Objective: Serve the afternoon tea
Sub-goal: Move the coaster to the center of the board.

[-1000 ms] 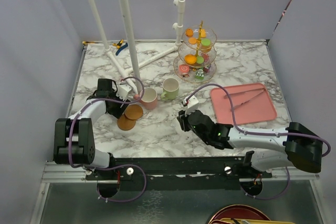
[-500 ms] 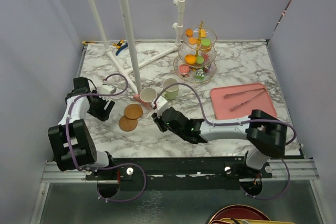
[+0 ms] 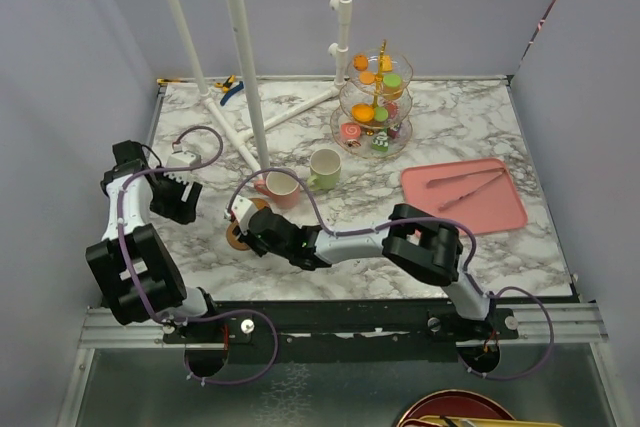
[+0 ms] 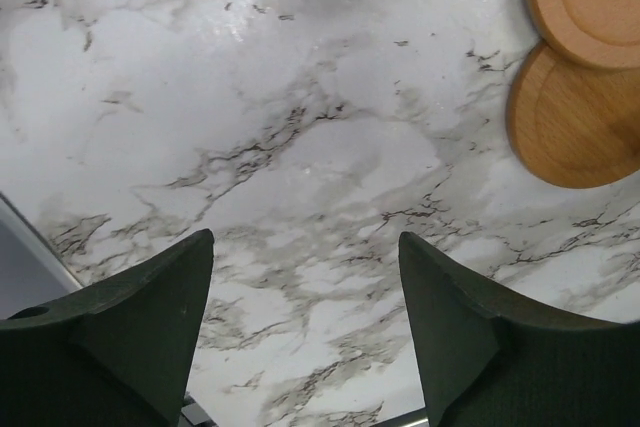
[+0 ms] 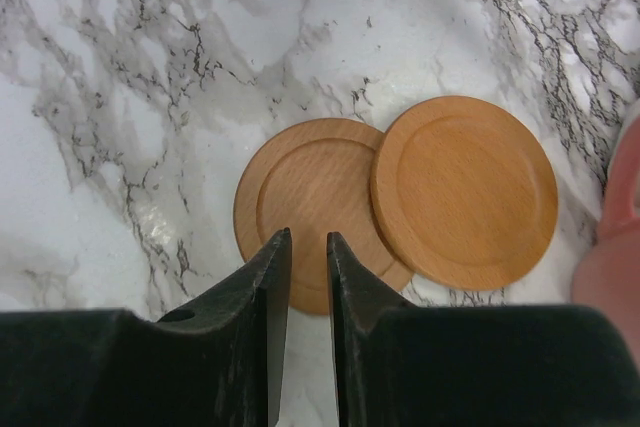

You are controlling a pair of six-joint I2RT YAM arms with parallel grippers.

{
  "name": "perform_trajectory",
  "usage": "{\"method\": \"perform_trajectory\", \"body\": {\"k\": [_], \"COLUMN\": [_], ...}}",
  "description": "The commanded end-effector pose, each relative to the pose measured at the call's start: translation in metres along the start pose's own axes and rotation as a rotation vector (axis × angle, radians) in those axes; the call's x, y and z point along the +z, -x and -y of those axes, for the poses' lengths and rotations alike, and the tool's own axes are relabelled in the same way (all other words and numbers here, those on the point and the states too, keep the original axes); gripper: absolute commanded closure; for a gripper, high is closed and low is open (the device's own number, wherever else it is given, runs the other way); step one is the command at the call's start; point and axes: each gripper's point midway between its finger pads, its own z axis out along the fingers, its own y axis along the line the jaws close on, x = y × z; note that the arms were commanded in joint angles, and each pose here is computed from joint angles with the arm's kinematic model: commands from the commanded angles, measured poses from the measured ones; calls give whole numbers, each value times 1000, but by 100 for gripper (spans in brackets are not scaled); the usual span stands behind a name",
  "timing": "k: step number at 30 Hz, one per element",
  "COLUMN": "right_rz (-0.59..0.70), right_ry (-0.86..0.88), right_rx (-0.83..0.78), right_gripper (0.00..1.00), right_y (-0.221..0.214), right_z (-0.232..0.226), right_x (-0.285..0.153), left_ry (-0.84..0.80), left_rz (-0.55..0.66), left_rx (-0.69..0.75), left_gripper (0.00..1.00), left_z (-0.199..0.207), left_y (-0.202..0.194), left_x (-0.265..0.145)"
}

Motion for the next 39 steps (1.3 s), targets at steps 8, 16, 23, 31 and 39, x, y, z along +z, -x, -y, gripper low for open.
{"method": "perform_trajectory", "body": {"k": [8, 16, 23, 31, 39], "right_rz": [-163, -275, -355, -456, -585], "right_ry": [51, -27, -147, -377, -706], "right_rx": [-52, -18, 19, 159, 348], "right_gripper": [82, 88, 91, 93, 97], "right_y": [-44, -88, -127, -161, -190], "right_z": [-14, 6, 33, 88, 154], "right_x": [18, -26, -72, -129, -187], "left_ry": [-51, -60, -85, -111, -136], "left_rz": [36, 82, 103, 121, 125], "left_rx": [-62, -68, -57, 27, 71], "left_gripper": [23, 21, 19, 16, 15], "left_z": [-8, -11, -4, 23, 38], "left_y": [1, 14, 16, 24, 35], "left_x": [-9, -11, -10, 4, 18]}}
